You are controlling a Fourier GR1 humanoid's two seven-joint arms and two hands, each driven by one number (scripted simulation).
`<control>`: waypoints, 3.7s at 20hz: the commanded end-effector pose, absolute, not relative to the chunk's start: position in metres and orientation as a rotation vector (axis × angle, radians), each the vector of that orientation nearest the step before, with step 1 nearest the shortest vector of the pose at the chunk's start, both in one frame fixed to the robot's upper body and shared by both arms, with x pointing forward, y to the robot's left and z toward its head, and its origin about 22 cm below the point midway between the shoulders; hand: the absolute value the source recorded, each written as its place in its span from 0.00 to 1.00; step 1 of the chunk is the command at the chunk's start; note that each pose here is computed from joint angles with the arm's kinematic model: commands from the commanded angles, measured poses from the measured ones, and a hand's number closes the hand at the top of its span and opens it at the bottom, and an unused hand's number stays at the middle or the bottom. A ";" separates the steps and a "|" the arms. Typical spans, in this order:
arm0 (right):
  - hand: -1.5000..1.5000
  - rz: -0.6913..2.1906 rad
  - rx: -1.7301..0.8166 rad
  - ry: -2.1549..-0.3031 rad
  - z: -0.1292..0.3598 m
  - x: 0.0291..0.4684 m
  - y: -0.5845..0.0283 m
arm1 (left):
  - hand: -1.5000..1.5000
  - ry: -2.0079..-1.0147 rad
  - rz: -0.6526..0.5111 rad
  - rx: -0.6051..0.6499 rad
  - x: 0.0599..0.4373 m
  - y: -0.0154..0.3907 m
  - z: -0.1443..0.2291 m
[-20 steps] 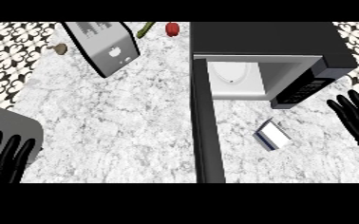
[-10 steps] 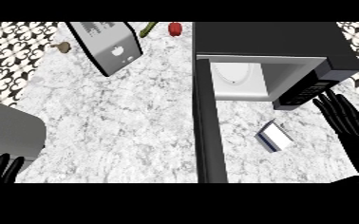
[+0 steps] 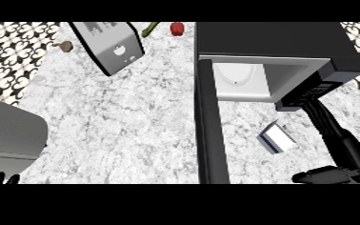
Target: Pick up the milk, place it into the microwave and close the microwave
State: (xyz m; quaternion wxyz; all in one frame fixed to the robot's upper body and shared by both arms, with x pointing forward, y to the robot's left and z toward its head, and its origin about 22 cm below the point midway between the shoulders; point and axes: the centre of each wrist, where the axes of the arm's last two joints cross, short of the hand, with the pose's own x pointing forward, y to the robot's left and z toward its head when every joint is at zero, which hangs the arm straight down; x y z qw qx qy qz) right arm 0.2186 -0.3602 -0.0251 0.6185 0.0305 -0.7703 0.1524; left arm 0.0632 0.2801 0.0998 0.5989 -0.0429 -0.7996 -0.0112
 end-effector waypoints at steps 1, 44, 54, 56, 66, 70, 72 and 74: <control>0.00 0.357 0.041 -1.741 -0.057 0.214 -0.369 | 0.00 -1.949 0.008 -0.182 0.041 0.277 0.127; 1.00 0.281 0.210 -1.845 -0.148 0.247 -0.318 | 0.00 -1.957 0.024 -0.230 0.017 0.296 0.104; 1.00 0.162 -0.022 -1.854 -0.158 0.252 -0.266 | 0.00 -1.933 0.026 -0.212 0.006 0.303 0.120; 1.00 0.172 -0.063 -1.857 -0.134 0.278 -0.298 | 0.00 -1.924 0.020 -0.217 -0.001 0.313 0.111; 1.00 0.213 -0.107 -1.880 -0.082 0.343 -0.280 | 0.00 -1.919 0.023 -0.217 0.014 0.313 0.113; 1.00 0.223 -0.140 -1.859 -0.063 0.362 -0.285 | 0.00 -1.909 0.012 -0.218 0.013 0.318 0.106; 1.00 0.239 -0.162 -1.858 -0.059 0.367 -0.281 | 0.00 -1.916 0.038 -0.219 0.020 0.306 0.110; 1.00 0.225 -0.171 -1.843 -0.042 0.377 -0.295 | 0.00 -1.929 0.002 -0.248 0.022 0.312 0.105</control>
